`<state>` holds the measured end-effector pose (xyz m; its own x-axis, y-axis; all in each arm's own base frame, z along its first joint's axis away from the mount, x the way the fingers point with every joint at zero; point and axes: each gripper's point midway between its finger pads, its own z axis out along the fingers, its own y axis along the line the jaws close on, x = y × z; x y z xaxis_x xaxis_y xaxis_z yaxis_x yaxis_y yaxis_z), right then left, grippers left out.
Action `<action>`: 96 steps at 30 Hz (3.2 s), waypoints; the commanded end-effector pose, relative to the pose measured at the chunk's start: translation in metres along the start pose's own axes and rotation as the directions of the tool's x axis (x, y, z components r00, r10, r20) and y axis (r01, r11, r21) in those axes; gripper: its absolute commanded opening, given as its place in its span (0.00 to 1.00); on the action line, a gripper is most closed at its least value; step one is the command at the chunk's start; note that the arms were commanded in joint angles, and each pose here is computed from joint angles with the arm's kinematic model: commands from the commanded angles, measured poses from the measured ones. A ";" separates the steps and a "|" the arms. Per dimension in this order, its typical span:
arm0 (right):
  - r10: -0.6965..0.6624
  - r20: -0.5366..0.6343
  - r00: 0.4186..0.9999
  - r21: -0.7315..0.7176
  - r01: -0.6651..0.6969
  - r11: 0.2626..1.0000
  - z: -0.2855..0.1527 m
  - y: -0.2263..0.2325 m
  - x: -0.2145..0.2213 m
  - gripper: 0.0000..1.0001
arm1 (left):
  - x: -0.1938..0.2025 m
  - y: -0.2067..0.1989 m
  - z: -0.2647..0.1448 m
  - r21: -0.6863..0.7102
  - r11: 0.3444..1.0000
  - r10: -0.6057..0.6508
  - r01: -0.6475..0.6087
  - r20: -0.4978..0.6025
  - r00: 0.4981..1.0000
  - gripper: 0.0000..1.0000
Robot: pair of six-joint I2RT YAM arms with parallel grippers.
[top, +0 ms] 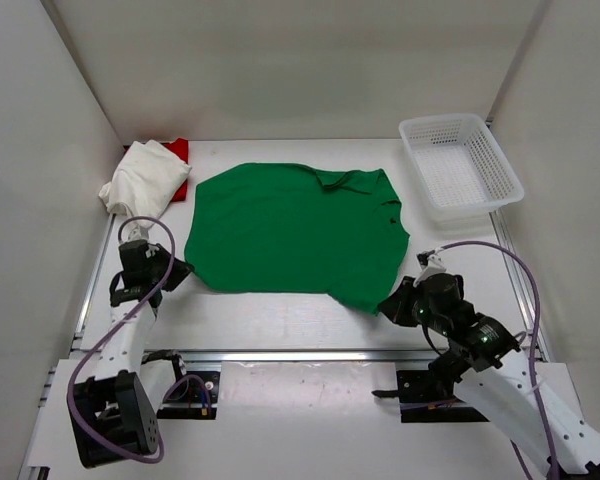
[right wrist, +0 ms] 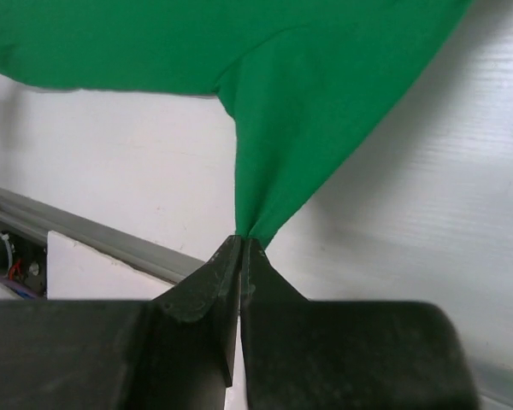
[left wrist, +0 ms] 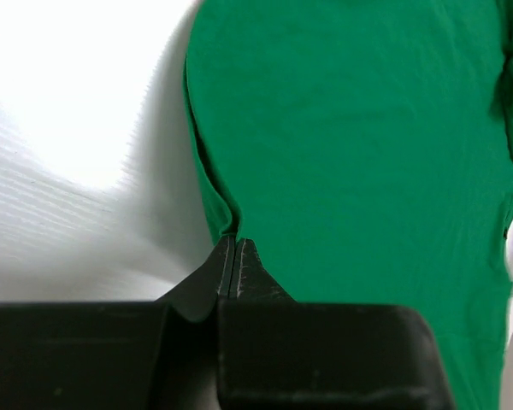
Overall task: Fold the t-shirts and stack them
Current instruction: Flatten out the tshirt
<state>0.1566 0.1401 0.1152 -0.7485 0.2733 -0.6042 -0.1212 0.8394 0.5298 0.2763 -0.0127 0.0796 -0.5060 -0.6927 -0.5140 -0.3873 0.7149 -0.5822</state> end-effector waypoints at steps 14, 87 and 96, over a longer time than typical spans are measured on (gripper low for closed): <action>-0.161 0.440 0.883 0.074 0.143 0.987 -0.080 0.046 -0.223 0.00 | -0.112 -0.201 -0.072 0.418 0.898 0.049 -0.138 0.218 0.975 0.00; -0.125 0.004 0.992 0.156 0.123 0.980 0.031 -0.043 -0.091 0.00 | -0.041 -0.007 0.012 -0.051 0.999 0.000 0.005 0.105 0.995 0.00; -0.013 -0.021 1.000 0.124 0.016 0.992 -0.021 -0.011 -0.021 0.00 | 0.014 0.019 -0.003 -0.059 0.997 0.046 -0.050 -0.062 0.997 0.00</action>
<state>0.1728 0.1145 0.1298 -0.7384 0.1773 -0.6507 -0.1495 0.8977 0.4144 0.2610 -0.0091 0.0463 -0.5574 -0.6967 -0.4516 -0.4727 0.7135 -0.5172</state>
